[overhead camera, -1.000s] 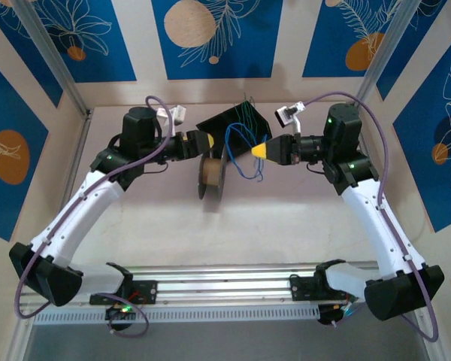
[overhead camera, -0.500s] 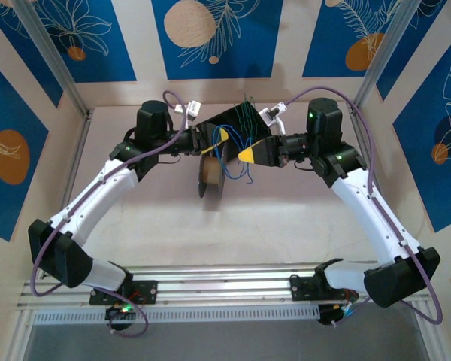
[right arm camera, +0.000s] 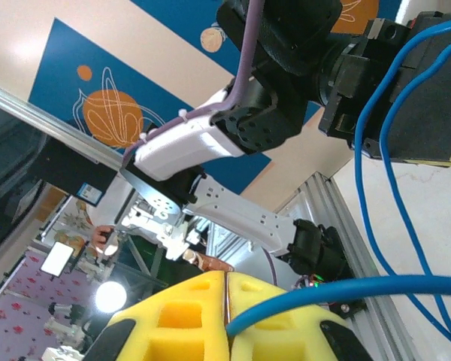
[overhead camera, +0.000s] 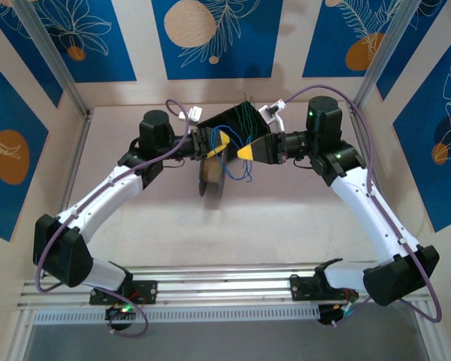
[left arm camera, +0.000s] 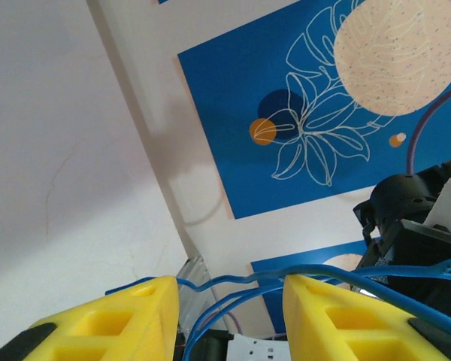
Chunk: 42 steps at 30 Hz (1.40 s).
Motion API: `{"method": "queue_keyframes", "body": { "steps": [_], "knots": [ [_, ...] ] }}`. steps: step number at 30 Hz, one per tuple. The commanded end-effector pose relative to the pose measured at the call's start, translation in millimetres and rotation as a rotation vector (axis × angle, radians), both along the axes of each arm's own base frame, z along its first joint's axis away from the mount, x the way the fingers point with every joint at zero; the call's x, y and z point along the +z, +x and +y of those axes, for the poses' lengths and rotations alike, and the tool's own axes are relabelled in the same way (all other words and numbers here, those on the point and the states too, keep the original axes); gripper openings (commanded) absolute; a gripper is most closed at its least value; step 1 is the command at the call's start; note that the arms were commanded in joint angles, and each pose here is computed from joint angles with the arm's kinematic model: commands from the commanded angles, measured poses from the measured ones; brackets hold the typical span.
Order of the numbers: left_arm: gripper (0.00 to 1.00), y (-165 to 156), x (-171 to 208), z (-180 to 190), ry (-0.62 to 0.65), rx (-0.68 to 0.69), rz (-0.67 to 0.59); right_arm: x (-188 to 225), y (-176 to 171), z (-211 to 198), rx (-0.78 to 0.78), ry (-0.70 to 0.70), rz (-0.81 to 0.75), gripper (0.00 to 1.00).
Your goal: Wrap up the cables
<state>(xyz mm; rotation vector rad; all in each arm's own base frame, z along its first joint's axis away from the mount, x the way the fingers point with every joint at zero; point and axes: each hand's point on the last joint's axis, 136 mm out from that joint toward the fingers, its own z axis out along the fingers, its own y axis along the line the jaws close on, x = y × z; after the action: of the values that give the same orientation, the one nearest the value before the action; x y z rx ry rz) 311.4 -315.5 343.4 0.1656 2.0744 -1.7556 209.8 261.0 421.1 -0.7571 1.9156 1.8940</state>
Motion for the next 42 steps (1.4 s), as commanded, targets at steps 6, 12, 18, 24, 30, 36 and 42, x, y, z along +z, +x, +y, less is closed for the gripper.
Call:
{"method": "queue_keyframes", "body": {
  "steps": [6, 12, 18, 24, 30, 36, 42],
  "knots": [
    [0.4, -2.4, 4.4, -23.2, -0.064, -0.024, -0.055, -4.6, 16.1, 5.8, -0.022, 0.0, 0.099, 0.0],
    [0.46, 0.6, 2.5, -22.7, -0.076, 0.012, -0.072, -6.2, 20.7, 5.2, -0.033, 0.009, 0.128, 0.0],
    [0.43, 6.1, -0.7, -22.8, -0.102, 0.036, -0.081, -4.1, 21.0, 2.5, -0.034, 0.023, 0.147, 0.0],
    [0.14, 11.3, -1.3, -23.0, -0.09, 0.059, -0.09, -1.5, 19.4, -0.8, -0.038, 0.026, 0.152, 0.0],
    [0.0, 14.5, -6.7, -10.0, 0.047, 0.13, -0.13, 0.8, 18.3, -9.2, -0.058, 0.029, 0.159, 0.0],
    [0.0, 30.2, -16.7, 37.0, 0.352, 0.28, -0.21, 9.1, 8.4, -29.9, -0.092, 0.034, 0.146, 0.0],
    [0.0, 49.2, -0.2, 89.1, 0.453, 0.406, -0.242, 4.4, 8.4, -56.3, -0.193, 0.015, 0.163, 0.0]
  ]
}}
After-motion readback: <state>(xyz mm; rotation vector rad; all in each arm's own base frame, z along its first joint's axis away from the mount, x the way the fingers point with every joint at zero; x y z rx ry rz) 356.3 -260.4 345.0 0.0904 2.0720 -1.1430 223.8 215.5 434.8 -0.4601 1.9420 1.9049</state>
